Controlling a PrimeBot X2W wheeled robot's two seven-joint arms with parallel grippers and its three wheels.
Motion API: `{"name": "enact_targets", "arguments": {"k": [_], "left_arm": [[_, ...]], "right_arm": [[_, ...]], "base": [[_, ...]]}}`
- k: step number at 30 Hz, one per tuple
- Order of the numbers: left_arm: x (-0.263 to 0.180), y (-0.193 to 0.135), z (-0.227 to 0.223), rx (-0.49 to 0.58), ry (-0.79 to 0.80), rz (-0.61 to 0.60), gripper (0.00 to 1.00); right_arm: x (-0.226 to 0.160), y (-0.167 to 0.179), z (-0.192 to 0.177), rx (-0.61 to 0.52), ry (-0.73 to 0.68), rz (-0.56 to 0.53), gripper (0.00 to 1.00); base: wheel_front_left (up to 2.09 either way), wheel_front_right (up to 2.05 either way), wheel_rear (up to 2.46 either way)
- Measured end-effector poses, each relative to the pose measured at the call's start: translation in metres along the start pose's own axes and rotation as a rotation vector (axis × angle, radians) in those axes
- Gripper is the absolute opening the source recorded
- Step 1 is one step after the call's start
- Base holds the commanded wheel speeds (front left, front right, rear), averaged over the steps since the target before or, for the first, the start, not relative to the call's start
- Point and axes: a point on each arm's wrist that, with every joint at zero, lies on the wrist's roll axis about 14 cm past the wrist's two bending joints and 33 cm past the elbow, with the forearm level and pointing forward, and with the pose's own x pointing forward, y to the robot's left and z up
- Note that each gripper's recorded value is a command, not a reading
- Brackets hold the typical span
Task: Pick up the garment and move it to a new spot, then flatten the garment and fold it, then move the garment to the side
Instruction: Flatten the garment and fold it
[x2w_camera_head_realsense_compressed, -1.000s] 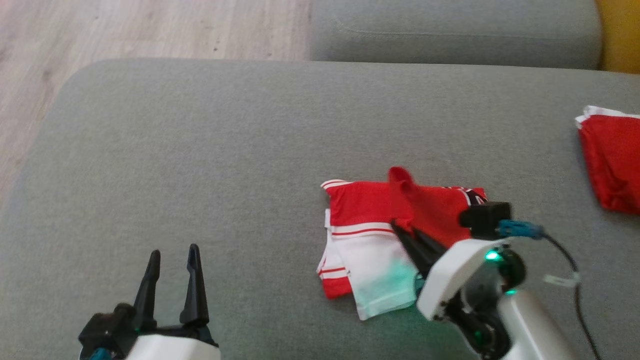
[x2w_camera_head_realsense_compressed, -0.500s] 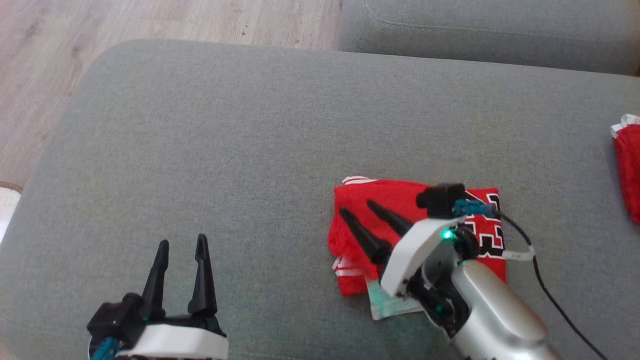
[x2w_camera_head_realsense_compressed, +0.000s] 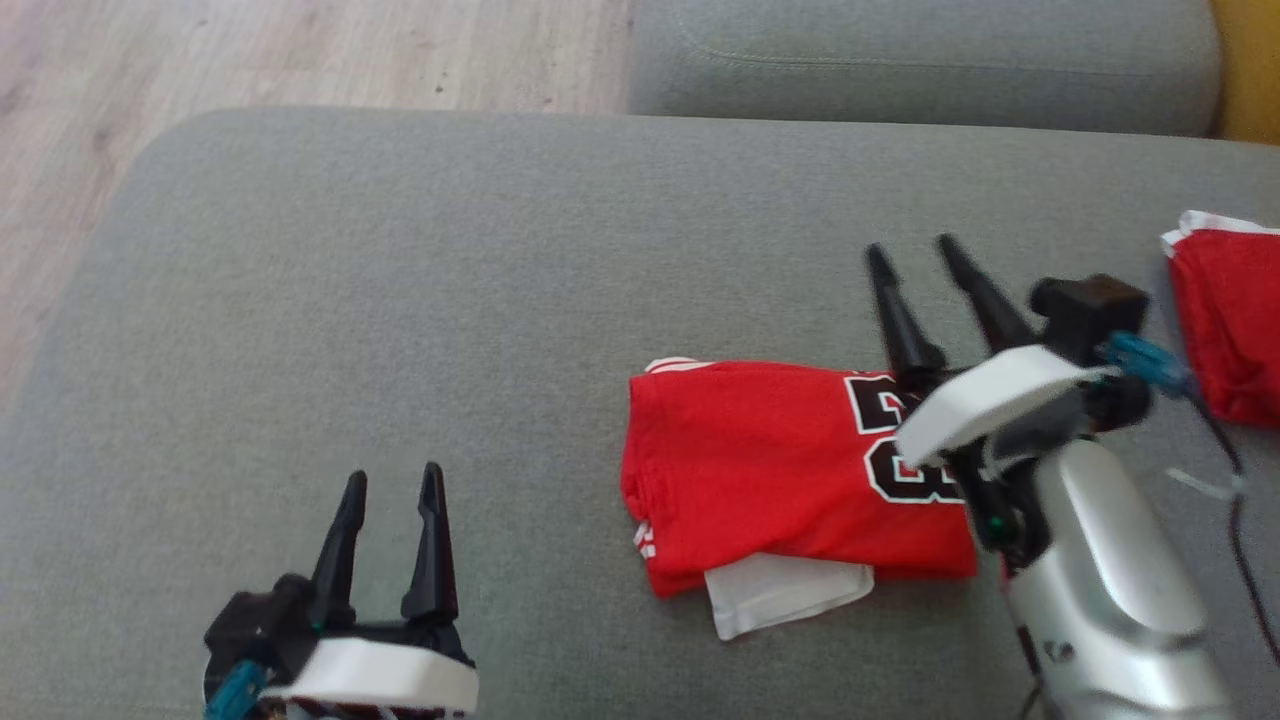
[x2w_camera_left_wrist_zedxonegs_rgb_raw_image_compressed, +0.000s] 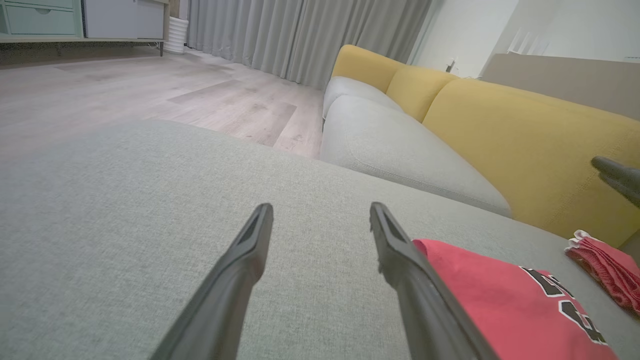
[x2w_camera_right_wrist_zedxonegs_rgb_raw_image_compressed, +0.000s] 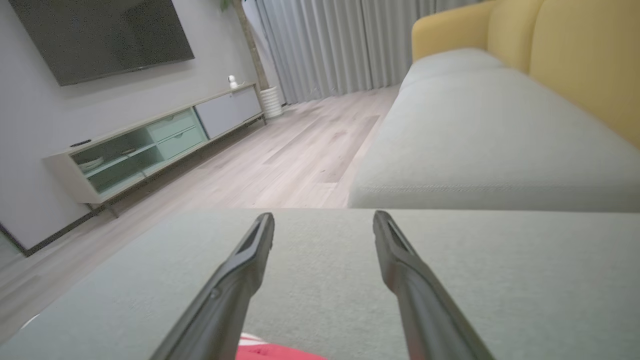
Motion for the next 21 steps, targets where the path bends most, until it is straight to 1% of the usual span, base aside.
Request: {"name": "enact_targets", "arguments": {"k": [4,7,9,13,17,21], "left_arm": [[0.007,-0.007,0.003,0.016,-0.011,-0.026,1.00],[0.007,-0.011,0.003,0.016,-0.012,-0.036,1.00],[0.007,-0.012,0.002,0.020,-0.010,-0.039,1.00],[0.003,-0.015,0.004,0.020,-0.025,-0.049,1.00],[-0.008,-0.014,-0.004,0.014,-0.006,-0.041,1.00],[-0.015,-0.010,-0.009,0.010,0.006,-0.026,1.00]], "right_arm": [[-0.021,-0.024,0.009,-0.068,-0.044,-0.083,1.00],[-0.044,-0.037,0.003,-0.112,-0.046,-0.139,1.00],[-0.060,-0.043,-0.002,-0.122,-0.046,-0.170,1.00],[-0.092,-0.055,-0.016,-0.100,-0.037,-0.237,1.00],[-0.121,-0.069,-0.029,-0.071,-0.033,-0.306,1.00],[-0.133,-0.071,-0.036,-0.051,-0.030,-0.328,1.00]], "base": [[0.00,0.00,0.00],[0.00,0.00,0.00],[0.00,0.00,0.00],[0.00,0.00,0.00],[0.00,0.00,0.00],[0.00,0.00,0.00]]}}
